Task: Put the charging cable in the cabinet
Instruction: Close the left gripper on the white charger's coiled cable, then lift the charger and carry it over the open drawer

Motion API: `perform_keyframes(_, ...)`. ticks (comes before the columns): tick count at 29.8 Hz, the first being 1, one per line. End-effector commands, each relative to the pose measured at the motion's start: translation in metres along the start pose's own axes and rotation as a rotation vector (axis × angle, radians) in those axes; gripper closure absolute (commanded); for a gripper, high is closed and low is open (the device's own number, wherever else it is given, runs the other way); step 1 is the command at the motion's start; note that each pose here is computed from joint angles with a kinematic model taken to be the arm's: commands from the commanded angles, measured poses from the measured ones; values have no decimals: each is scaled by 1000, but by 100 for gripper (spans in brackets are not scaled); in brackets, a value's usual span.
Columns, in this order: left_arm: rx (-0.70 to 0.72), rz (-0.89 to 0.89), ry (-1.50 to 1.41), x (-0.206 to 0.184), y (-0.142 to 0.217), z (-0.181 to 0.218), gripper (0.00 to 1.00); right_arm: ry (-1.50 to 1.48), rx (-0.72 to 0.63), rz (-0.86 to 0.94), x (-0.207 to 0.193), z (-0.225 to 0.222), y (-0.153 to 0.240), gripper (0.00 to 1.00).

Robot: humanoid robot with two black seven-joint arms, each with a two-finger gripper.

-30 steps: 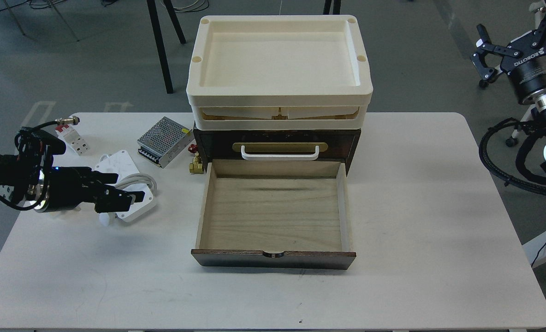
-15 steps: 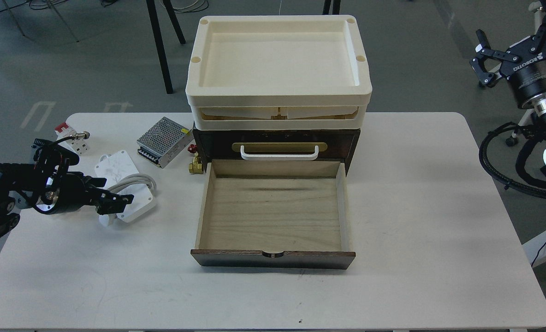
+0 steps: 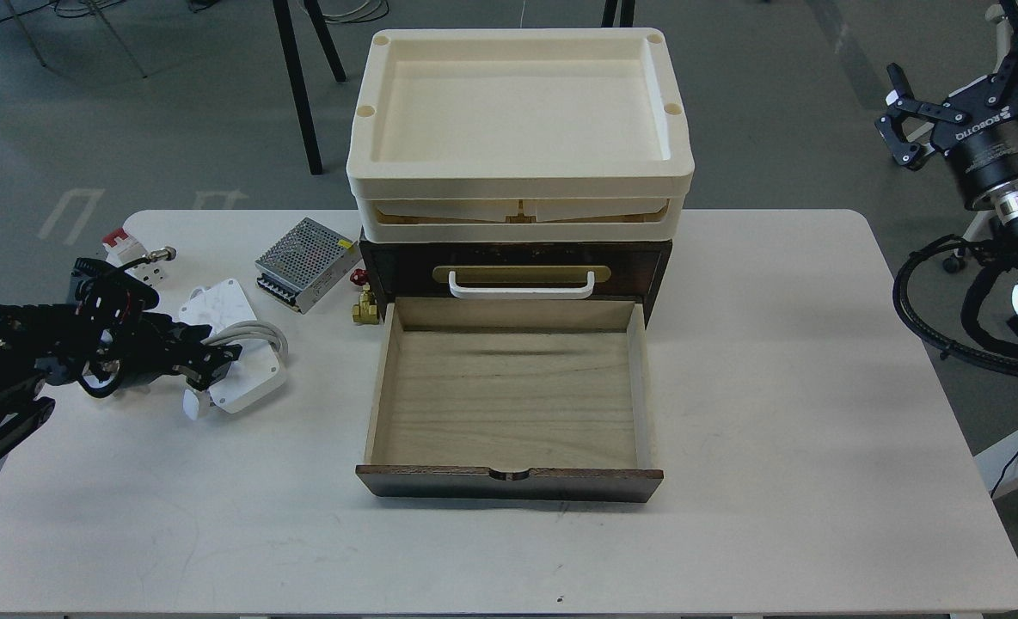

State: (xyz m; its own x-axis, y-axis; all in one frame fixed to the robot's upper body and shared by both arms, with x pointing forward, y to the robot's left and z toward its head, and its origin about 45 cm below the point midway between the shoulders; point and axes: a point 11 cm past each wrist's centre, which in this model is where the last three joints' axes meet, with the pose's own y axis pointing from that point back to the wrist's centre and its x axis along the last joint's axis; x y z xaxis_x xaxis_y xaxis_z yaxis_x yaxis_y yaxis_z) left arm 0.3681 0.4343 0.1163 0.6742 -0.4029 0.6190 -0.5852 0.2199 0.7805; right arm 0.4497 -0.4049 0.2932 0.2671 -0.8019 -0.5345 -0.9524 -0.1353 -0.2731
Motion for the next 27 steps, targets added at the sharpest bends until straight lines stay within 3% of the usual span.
perform_keyframes(1,-6,5,-3,0,0,2,97,-1,-1,3,1,1,1,0)
perform_keyframes(9,-58,51,-29,12,26,4,100,-1,-5,9,3,2,3,0)
perform_keyframes(15,-155,116,-91,56,108,21,100,3,-5,13,5,2,4,0)
perform_keyframes(20,-316,190,-28,89,160,74,100,5,-5,17,6,2,4,0)
perform_keyframes(27,-620,271,14,126,150,163,100,19,-13,61,21,5,12,0)
